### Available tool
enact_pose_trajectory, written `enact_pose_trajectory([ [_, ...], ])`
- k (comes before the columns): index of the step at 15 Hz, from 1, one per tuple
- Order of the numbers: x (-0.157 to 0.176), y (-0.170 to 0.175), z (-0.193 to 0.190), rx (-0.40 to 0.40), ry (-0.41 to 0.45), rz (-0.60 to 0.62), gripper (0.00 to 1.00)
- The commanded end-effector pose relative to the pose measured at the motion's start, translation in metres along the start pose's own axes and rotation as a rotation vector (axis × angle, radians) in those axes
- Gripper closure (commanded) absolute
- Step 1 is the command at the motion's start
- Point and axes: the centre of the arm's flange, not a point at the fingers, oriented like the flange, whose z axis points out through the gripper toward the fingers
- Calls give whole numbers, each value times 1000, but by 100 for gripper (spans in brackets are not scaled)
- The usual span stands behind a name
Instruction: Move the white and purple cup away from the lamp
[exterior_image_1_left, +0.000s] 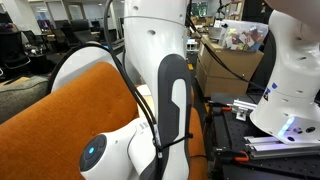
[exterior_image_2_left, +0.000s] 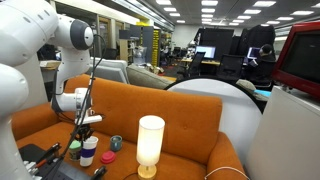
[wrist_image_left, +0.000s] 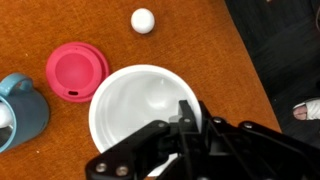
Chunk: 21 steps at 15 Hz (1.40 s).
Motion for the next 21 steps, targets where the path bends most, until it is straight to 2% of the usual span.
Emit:
enact_pose_trajectory([
  [1, 7, 12, 2, -5, 13, -22, 98],
  [5, 11, 18, 4, 8, 13, -18, 98],
  [6, 11, 19, 5, 20, 4, -15, 66],
  [8, 10, 20, 7, 29, 1, -10, 59],
  [16, 2, 20, -6, 52, 9, 2, 3],
  [21, -3, 12, -23, 52, 41, 1, 0],
])
